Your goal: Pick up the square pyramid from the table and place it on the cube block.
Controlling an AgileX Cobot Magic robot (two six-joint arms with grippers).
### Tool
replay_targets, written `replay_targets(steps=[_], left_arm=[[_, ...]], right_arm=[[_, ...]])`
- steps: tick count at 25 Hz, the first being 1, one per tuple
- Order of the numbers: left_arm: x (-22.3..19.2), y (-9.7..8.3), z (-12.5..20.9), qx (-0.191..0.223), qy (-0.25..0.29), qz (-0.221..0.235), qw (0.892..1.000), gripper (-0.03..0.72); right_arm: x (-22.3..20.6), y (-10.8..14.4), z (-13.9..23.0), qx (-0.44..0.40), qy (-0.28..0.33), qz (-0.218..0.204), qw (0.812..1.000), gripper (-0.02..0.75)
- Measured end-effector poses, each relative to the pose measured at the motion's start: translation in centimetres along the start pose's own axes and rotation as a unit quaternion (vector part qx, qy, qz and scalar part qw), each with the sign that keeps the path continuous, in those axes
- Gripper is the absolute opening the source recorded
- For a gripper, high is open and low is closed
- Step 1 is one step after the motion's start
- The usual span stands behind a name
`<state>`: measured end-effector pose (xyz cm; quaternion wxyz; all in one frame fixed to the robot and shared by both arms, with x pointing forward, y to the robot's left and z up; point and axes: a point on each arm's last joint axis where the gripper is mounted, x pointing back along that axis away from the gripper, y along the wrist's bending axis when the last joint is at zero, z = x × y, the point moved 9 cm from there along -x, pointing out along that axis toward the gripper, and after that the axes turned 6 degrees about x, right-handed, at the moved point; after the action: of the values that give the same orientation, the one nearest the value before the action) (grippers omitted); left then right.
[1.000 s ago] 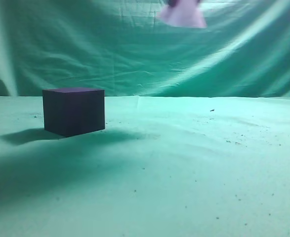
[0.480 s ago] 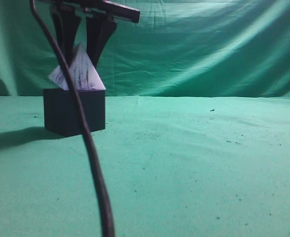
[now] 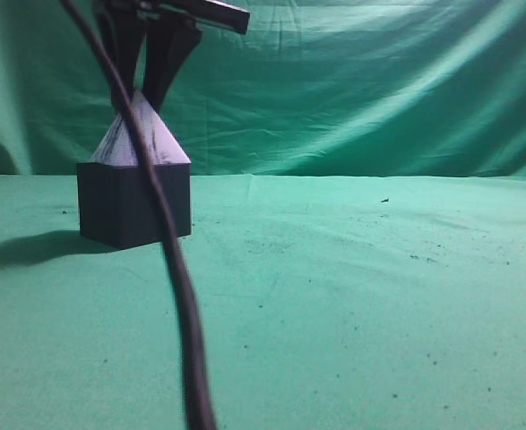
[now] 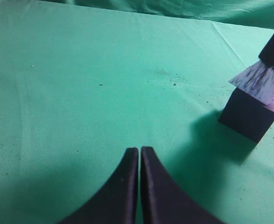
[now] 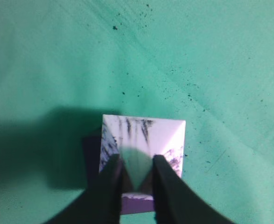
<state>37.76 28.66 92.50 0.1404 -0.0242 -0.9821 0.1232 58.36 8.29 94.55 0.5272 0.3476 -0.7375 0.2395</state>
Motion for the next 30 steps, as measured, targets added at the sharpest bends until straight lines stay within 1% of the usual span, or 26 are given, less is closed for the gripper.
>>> replay_targets(steps=[3,5,7,8,14,15,17,19,20,22,23,24,26,30], left_arm=[[0.0,0.0,0.0,0.000,0.000,0.000,1.000,0.000],[0.0,0.0,0.0,0.000,0.000,0.000,1.000,0.000],[0.0,0.0,0.0,0.000,0.000,0.000,1.000,0.000],[0.0,0.0,0.0,0.000,0.000,0.000,1.000,0.000],[0.0,0.0,0.0,0.000,0.000,0.000,1.000,0.000],[0.0,0.0,0.0,0.000,0.000,0.000,1.000,0.000],[0.0,0.0,0.0,0.000,0.000,0.000,1.000,0.000],[0.0,0.0,0.0,0.000,0.000,0.000,1.000,0.000],[0.0,0.0,0.0,0.000,0.000,0.000,1.000,0.000],[0.0,0.0,0.0,0.000,0.000,0.000,1.000,0.000],[0.0,0.0,0.0,0.000,0.000,0.000,1.000,0.000],[0.0,0.0,0.0,0.000,0.000,0.000,1.000,0.000],[0.0,0.0,0.0,0.000,0.000,0.000,1.000,0.000],[0.0,0.0,0.0,0.000,0.000,0.000,1.000,0.000]], right_arm=[[-0.6,0.0,0.5,0.000,0.013,-0.001,1.000,0.359],[0.0,0.0,0.4,0.000,0.009,0.000,1.000,0.498],[1.4,0.0,0.1,0.000,-0.004,0.000,1.000,0.598],[2.5,0.1,-0.1,0.002,-0.014,0.001,1.000,0.631],[9.2,0.0,-0.9,0.006,-0.078,0.009,0.997,0.627],[10.6,0.0,-0.9,0.008,-0.091,0.011,0.996,0.529],[13.5,-0.2,-0.9,0.010,-0.117,0.020,0.993,0.379],[17.1,-0.5,-0.6,0.022,-0.149,0.035,0.988,0.175],[18.7,-0.8,-0.4,0.027,-0.162,0.047,0.985,0.104],[22.4,-1.3,0.5,0.033,-0.193,0.068,0.978,0.039],[24.0,-1.5,1.3,0.033,-0.204,0.078,0.975,0.050],[25.0,-1.8,2.1,0.034,-0.208,0.086,0.974,0.000],[27.2,-1.9,4.4,0.032,-0.217,0.095,0.971,0.000],[27.8,-1.8,9.9,0.020,-0.194,0.095,0.976,0.000]])
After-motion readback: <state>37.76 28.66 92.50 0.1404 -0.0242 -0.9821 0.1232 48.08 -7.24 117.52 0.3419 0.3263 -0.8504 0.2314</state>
